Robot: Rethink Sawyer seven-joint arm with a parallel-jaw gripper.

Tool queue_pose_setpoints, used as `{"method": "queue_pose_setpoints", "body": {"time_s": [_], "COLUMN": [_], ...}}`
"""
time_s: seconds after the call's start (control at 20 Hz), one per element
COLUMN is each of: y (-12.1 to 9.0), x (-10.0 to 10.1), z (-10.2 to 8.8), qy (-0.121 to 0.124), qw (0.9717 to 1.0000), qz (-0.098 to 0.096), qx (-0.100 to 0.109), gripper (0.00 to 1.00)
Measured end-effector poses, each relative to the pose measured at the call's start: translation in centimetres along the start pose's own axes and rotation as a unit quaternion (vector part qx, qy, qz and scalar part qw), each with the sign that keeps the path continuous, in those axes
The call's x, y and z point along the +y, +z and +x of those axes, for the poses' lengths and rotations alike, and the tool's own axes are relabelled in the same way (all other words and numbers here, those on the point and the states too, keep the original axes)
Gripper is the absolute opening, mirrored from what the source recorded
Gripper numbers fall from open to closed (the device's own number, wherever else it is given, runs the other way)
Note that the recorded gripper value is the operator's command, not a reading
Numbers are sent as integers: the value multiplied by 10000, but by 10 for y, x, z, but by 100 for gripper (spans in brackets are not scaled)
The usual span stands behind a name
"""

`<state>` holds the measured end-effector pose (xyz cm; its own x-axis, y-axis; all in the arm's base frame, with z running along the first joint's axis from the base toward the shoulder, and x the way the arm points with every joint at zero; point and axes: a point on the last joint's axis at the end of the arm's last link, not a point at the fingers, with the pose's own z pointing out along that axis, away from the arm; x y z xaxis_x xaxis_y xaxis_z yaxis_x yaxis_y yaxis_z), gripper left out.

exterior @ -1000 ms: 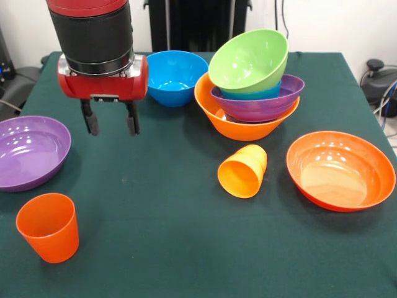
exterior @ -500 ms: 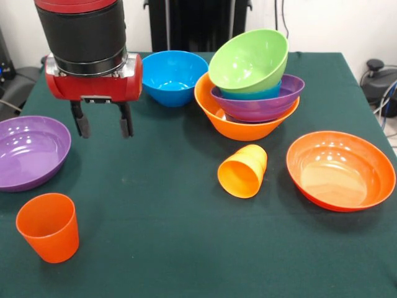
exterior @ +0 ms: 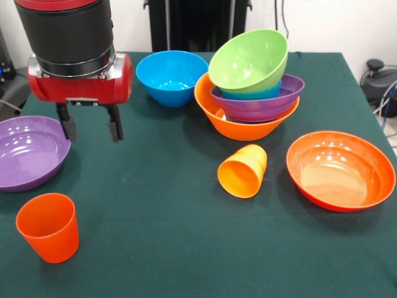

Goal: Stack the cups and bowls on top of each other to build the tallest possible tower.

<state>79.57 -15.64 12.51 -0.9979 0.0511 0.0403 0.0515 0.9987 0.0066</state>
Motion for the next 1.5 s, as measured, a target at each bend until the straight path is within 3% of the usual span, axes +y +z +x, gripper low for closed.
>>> {"method": "queue_pose_setpoints", "body": {"time_s": [0.55, 1.5], "y": [3, 19], "x": [-3, -14], "z": [-33, -68], "qy": [-51, -309], "qw": [9999, 9986], "qz": [-126, -415], "qx": [-73, -82], "gripper": [100, 100]}}
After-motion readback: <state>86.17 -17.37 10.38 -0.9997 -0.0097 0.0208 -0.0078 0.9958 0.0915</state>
